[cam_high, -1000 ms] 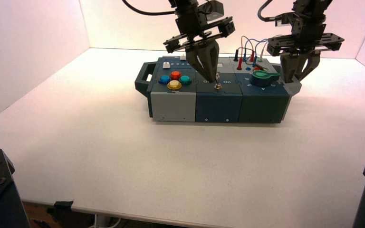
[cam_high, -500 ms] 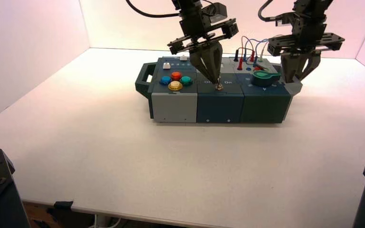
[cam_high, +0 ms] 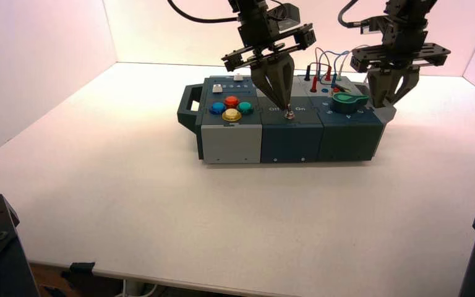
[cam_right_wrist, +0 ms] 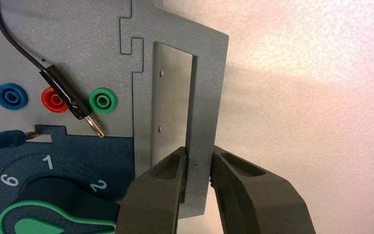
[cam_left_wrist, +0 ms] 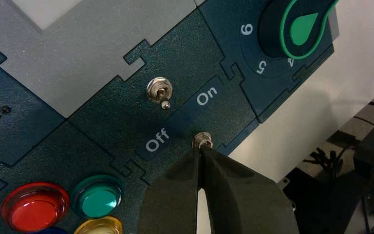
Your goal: Flip the bottom switch on with the left gripper.
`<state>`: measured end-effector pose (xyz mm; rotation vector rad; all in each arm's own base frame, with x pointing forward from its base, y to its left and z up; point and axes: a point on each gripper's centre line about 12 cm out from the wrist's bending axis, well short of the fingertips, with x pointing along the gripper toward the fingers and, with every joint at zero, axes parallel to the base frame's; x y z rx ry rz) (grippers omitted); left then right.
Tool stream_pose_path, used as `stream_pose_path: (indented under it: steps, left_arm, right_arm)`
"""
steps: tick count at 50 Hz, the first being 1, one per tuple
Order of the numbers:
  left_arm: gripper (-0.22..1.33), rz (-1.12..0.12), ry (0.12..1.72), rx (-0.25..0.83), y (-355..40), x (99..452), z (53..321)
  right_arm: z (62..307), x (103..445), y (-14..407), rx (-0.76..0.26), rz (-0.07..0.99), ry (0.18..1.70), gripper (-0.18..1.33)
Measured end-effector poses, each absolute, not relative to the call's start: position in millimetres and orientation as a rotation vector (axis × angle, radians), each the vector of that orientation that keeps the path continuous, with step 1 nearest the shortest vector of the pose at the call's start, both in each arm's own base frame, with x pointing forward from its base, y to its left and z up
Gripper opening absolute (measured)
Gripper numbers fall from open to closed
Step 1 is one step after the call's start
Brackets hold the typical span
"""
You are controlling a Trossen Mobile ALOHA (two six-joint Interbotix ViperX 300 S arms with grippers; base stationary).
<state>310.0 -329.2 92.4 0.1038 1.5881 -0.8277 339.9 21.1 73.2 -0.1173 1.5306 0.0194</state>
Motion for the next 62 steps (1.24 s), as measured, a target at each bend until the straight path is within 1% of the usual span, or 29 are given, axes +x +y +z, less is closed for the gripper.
stream_pose_path:
  steps: [13, 19, 24, 30, 36, 43, 62]
  left_arm:
    - [-0.16, -0.846, 1.575, 0.084, -339.0, 309.2, 100.1]
    - [-0.17, -0.888, 1.579, 0.107, -355.3, 293.1, 101.6]
    - [-0.17, -0.896, 1.572, 0.114, -361.5, 287.8, 102.7]
    - [-0.16, -0.884, 1.548, 0.112, -358.4, 292.0, 106.5]
    - [-0.16, -0.885, 1.515, 0.098, -354.7, 296.7, 120.7]
    - [-0.16, -0.89, 1.502, 0.095, -354.2, 296.1, 127.6]
    - [-0.17, -0.886, 1.505, 0.098, -352.1, 297.3, 127.0]
  right_arm:
    - [72.7, 340.2, 25.2, -0.128, 0.035, 1.543, 0.47]
    - [71.6, 339.9, 30.0, -0.138, 0.044, 1.553, 0.47]
    - [71.6, 339.8, 31.0, -0.14, 0.047, 1.552, 0.47]
    - [71.6, 339.8, 31.0, -0.14, 0.047, 1.552, 0.47]
    - [71.6, 339.4, 31.0, -0.14, 0.045, 1.556, 0.47]
    - [71.6, 339.8, 31.5, -0.142, 0.048, 1.552, 0.47]
    - [71.9, 340.3, 31.1, -0.14, 0.047, 1.551, 0.47]
